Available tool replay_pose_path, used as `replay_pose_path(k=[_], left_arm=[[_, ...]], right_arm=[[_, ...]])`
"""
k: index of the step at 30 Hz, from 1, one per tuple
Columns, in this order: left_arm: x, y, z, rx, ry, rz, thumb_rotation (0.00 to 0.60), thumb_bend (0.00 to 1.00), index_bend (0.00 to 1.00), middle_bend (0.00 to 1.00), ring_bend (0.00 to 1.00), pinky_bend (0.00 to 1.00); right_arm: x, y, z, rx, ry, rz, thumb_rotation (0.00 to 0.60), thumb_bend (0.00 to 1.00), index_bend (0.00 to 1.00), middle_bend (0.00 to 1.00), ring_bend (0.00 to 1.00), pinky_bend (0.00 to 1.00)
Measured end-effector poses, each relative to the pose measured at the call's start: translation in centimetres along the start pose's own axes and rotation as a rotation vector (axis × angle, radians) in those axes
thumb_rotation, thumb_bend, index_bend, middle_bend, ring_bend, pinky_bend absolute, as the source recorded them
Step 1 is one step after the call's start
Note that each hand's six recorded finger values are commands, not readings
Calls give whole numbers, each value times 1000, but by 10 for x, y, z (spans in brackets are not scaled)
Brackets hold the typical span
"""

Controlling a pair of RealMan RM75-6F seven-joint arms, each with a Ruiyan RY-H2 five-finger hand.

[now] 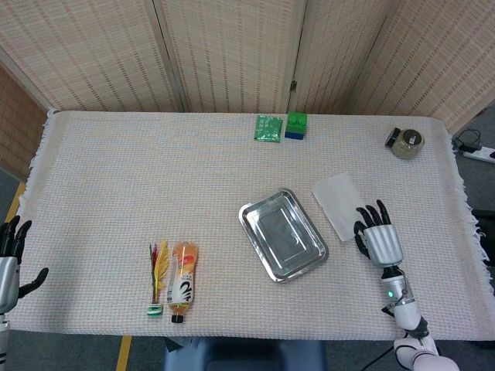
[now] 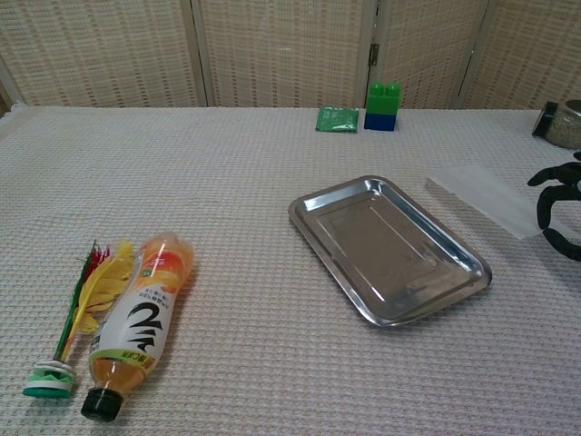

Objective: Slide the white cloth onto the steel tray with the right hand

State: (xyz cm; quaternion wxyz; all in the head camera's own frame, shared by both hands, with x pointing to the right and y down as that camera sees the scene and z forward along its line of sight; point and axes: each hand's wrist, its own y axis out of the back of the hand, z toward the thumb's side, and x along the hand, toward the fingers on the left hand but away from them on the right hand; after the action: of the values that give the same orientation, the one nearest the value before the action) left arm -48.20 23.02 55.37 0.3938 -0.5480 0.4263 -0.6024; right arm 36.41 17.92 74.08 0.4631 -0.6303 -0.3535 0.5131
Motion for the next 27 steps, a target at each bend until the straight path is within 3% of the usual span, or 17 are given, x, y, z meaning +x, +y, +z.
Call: replay_pose_path(k=[7,17,23,27], left_arm=[[0,0,0,-2,0,0,600,286,0,0,0,0],[0,-1,3,-10,-8,-7,600,286,0,0,0,0],[-1,1,4,-18,-13,-3,600,287,0,0,0,0],[-2,5,2,-26,-10,4,600,286,0,0,0,0]], right_arm=[[-1,7,1,-22,3,-39,600,523,679,269,182,0],[-4,33,15,-127,36,-180,600,527,679,270,182,0],[-9,40,51,-197,128,-244,600,527,679,280,190,0],[-10,39,91,-241,241,-261,600,526,679,280,193,0]])
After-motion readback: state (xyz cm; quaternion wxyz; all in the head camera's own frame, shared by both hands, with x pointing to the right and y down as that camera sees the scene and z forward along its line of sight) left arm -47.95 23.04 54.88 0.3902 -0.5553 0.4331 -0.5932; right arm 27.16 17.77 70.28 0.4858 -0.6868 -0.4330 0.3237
